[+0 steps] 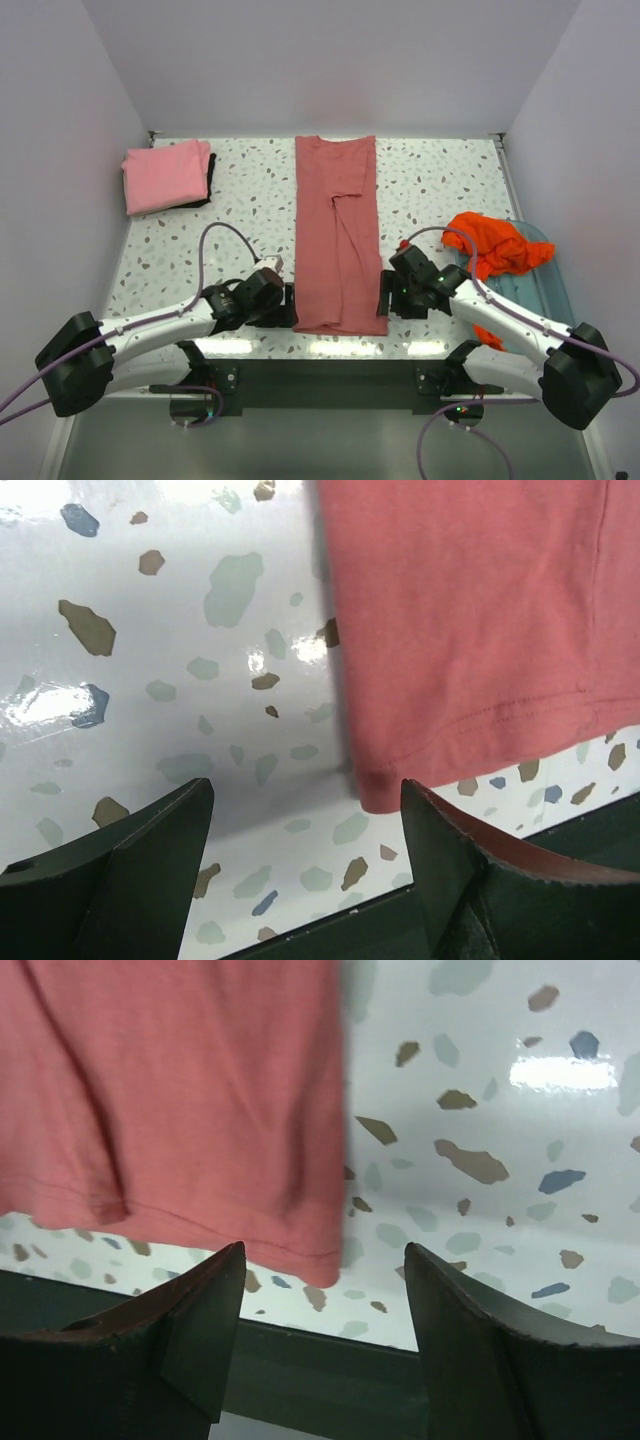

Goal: Fold and stack the t-shirts
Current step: Fold the tshirt

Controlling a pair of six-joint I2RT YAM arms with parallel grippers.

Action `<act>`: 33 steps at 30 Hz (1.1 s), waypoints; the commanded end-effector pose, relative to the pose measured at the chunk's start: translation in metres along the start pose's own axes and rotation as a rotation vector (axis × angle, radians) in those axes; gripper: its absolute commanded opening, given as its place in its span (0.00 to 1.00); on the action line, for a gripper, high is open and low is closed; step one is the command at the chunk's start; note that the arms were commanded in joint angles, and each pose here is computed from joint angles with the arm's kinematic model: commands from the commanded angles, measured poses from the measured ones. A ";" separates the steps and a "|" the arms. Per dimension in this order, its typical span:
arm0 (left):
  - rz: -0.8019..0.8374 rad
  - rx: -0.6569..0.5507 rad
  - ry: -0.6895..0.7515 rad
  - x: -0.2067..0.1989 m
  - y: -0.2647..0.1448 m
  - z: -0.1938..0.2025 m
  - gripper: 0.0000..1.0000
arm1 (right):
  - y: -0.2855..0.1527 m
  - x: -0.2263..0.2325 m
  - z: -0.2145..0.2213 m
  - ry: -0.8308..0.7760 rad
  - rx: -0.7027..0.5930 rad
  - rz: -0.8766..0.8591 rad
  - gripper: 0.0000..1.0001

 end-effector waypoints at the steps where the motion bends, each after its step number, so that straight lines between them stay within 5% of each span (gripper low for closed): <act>1: 0.008 -0.123 -0.060 -0.004 0.006 -0.015 0.80 | 0.006 -0.004 -0.002 0.039 -0.094 0.002 0.66; 7: 0.007 -0.252 -0.091 0.008 0.009 -0.017 0.80 | 0.026 -0.017 0.010 0.027 -0.123 0.020 0.66; 33: 0.110 -0.161 -0.037 0.004 0.017 0.011 0.71 | 0.029 -0.022 0.037 0.032 -0.097 -0.061 0.57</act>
Point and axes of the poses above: each gripper's point midway between its finger pads, its own y axis out along the fingers, its own x axis along the line the jaws close on, z = x × y, the point moved 7 cm from there along -y, back along the fingers, and after that the axes turned 4 degrees about y, right-handed, at the moved point
